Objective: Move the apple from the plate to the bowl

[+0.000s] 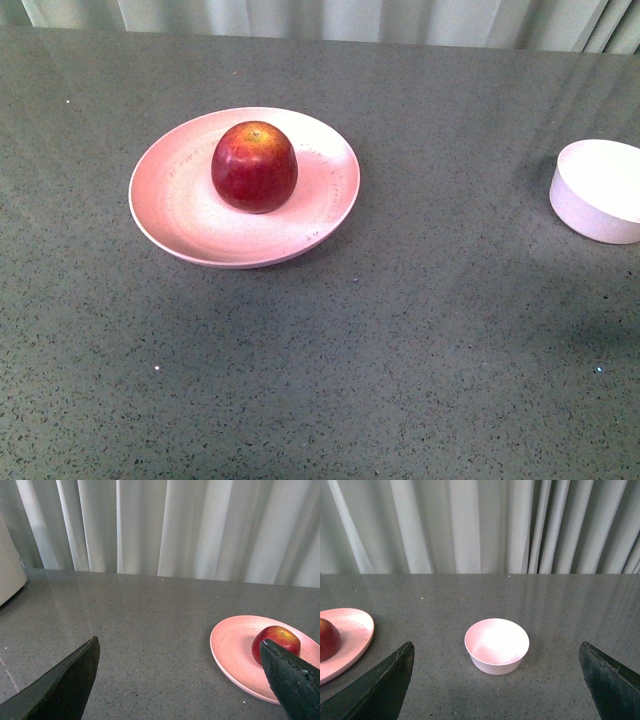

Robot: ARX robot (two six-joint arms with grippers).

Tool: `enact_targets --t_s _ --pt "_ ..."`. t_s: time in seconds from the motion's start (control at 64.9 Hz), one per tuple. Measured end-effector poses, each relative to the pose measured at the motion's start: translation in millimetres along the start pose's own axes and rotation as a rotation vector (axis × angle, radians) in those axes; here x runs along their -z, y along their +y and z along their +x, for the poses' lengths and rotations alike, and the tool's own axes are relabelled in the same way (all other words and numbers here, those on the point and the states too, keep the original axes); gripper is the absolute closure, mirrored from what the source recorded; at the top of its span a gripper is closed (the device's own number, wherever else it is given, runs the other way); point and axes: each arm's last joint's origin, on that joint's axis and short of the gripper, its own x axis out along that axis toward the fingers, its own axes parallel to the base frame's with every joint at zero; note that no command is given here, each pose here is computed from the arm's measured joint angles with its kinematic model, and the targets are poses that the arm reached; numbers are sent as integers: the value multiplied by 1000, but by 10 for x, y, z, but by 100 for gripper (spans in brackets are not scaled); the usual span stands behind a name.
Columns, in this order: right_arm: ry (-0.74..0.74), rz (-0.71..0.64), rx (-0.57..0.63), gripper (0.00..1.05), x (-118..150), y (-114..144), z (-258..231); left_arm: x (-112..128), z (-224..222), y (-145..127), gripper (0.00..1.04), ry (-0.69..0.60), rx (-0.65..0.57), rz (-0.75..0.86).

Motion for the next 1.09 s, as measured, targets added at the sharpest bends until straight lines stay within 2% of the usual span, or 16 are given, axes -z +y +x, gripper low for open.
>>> enact_targets --t_s 0.893,0.924,0.939,1.016,1.093 --pt "0 0 0 9 0 0 0 0 0 0 9 0 0 0" --pt "44 15 -30 9 12 2 6 0 0 0 9 0 0 0" --pt "110 49 -75 9 11 4 6 0 0 0 9 0 0 0" --pt "369 162 -146 9 5 -37 92 0 0 0 9 0 1 0" --pt "426 200 -134 9 -36 -131 270 0 0 0 9 0 0 0"
